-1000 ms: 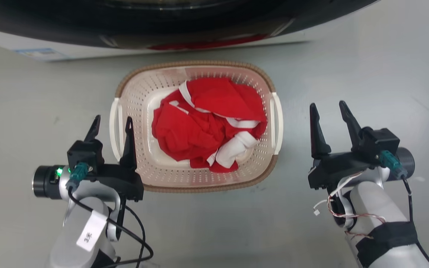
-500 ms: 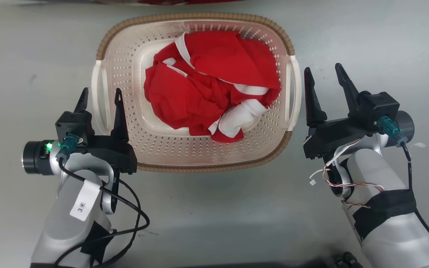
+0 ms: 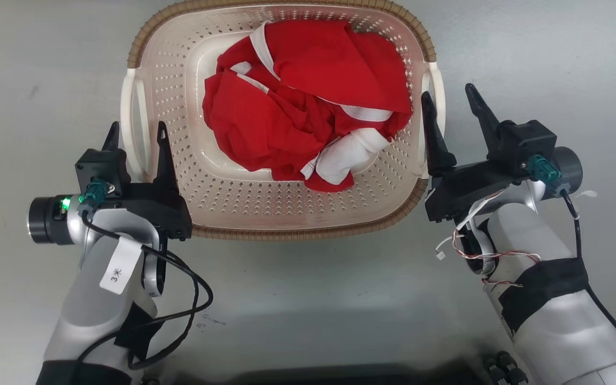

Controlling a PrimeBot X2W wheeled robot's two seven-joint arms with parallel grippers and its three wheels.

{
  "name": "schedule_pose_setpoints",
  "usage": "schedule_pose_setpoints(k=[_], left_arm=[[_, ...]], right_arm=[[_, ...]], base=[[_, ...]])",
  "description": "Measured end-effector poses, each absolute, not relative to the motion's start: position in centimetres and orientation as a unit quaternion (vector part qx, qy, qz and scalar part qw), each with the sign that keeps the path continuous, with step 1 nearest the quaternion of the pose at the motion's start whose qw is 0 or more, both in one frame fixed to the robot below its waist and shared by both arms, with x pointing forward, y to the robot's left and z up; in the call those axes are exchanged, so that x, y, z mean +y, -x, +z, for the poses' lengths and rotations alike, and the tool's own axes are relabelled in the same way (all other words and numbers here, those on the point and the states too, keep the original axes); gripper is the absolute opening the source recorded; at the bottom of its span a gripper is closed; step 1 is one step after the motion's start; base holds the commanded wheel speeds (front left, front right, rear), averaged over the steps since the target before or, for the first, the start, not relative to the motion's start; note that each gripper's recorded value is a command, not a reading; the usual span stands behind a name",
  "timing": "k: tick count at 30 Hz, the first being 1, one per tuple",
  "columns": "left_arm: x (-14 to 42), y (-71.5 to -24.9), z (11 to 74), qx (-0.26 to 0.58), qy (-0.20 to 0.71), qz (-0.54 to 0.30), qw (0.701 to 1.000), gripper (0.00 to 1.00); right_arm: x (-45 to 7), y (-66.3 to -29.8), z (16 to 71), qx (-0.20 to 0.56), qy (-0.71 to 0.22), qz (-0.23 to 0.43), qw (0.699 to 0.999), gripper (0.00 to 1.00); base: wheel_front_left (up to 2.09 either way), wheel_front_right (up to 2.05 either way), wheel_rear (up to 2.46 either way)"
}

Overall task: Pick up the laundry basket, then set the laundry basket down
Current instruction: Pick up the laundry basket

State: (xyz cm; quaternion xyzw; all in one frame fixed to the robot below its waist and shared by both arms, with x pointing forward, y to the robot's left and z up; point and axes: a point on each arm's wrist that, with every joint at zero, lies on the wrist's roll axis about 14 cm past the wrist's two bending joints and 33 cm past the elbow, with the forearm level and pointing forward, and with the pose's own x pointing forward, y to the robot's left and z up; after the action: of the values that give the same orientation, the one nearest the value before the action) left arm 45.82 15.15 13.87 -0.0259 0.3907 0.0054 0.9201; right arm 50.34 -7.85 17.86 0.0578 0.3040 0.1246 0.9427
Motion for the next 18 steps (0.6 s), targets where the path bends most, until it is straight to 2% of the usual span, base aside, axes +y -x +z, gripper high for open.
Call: schedule_pose_setpoints(k=[15,17,18], left_arm=[[15.1,-46.7,13.0,0.404,0.015,-0.006,0.914,1.00],[15.2,-46.6,13.0,0.407,0.014,-0.007,0.913,0.97],[15.1,-46.5,12.9,0.410,0.015,-0.010,0.912,0.91]], right_arm=[[-5.3,-49.3,16.0,0.345,-0.092,0.125,0.926,1.00],[-4.9,-49.2,15.9,0.349,-0.096,0.125,0.924,1.00],[-4.7,-49.0,15.9,0.351,-0.098,0.127,0.922,1.00]], base=[[0.00,0.00,0.00],[0.00,0.00,0.00],[0.00,0.00,0.00]])
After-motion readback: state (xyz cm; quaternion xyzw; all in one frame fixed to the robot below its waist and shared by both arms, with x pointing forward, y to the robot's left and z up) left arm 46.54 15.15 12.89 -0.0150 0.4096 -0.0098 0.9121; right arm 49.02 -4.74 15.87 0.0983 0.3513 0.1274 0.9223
